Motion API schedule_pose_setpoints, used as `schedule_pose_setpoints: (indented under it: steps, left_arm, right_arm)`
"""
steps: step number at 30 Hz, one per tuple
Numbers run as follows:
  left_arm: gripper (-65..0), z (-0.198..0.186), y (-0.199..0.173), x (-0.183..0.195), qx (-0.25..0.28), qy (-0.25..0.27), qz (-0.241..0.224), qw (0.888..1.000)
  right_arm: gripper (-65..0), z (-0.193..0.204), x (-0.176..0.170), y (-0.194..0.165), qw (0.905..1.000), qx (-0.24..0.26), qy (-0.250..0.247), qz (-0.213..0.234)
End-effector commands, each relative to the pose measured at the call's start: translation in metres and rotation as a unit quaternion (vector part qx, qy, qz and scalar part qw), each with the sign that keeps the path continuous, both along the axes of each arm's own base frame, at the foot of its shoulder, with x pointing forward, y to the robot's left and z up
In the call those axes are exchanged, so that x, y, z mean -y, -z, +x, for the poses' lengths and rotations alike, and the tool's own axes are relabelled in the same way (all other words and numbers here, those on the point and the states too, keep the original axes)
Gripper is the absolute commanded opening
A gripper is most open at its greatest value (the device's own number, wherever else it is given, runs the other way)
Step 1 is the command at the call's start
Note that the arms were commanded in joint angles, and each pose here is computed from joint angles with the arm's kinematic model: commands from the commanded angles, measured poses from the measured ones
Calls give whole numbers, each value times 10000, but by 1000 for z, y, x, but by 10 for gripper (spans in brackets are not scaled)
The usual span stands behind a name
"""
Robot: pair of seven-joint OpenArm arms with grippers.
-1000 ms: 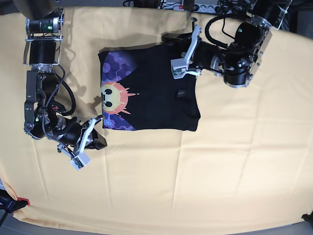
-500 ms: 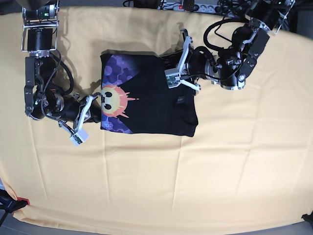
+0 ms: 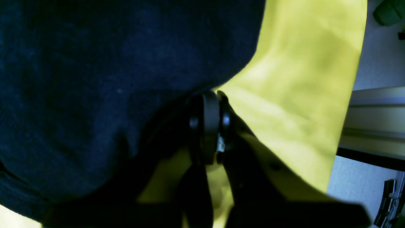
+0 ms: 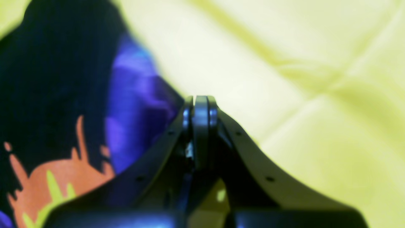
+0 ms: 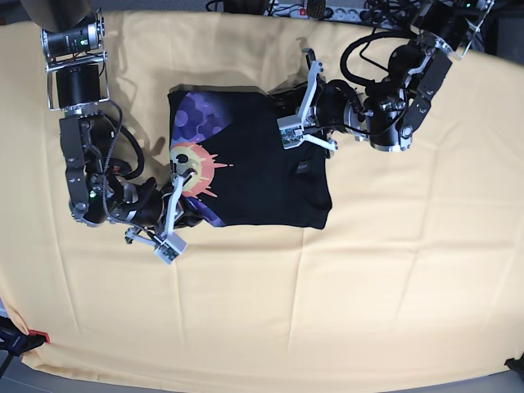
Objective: Fold the T-shirt properly
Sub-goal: 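Grasp the folded bundle with both grippers and rotate it upright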
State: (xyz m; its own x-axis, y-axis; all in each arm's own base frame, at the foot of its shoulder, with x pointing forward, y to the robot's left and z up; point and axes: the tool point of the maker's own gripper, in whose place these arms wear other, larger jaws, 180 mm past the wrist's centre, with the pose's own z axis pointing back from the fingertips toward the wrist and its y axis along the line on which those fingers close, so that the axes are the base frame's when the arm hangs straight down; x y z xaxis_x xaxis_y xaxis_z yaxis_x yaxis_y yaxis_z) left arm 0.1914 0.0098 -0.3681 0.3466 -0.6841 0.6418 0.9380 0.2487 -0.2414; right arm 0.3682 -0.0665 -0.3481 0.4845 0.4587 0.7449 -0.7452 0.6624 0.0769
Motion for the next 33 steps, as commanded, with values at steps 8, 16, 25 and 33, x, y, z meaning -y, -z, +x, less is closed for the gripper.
schedule_pose_setpoints:
  steps: [8,16,25,33]
  left_arm:
    - [-650,18,6,-42,380,-1,740,9965]
    - [-650,77,-23,-79,1359,-269,991,9854]
    - [-650,134,-13,-63,1803,-1270,-83,9753]
    - [-650,173,-32,-37,2046,-1404,-386,9680]
  right_arm:
    - [-650,-10,-5,-4,9991,-230,-329,-131]
    - [-650,-65,2,-7,9966,-466,-683,7]
    - [-650,-132,8,5,9969,-720,-212,247]
    - [-650,-154,34,-1,9905,-764,1015,518]
